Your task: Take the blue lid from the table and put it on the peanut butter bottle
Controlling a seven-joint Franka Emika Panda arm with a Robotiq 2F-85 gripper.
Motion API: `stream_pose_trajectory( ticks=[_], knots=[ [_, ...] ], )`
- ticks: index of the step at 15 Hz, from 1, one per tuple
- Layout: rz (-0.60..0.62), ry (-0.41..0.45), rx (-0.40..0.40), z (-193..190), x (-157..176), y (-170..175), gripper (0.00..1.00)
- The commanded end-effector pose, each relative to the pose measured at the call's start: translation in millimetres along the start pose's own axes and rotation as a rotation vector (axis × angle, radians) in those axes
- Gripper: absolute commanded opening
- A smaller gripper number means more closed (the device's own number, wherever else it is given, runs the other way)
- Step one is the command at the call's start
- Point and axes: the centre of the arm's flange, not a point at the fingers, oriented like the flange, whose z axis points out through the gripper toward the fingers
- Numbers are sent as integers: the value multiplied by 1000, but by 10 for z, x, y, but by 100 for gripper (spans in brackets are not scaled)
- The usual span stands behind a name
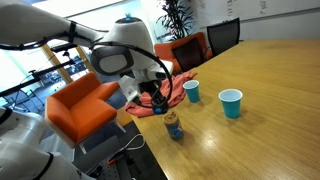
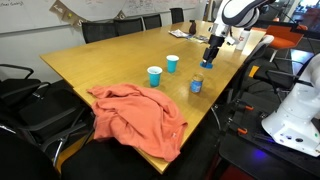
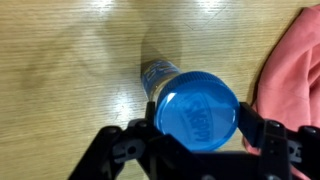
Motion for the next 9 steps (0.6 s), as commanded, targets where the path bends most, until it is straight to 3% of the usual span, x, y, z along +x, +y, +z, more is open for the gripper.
stream_pose_trajectory(
  ticks=[1, 5, 9],
  knots=[
    [0, 24, -40, 200, -34, 19, 54],
    [-15, 89, -68, 337, 38, 7, 54],
    [-36, 90, -77, 481, 68, -71, 54]
  ],
)
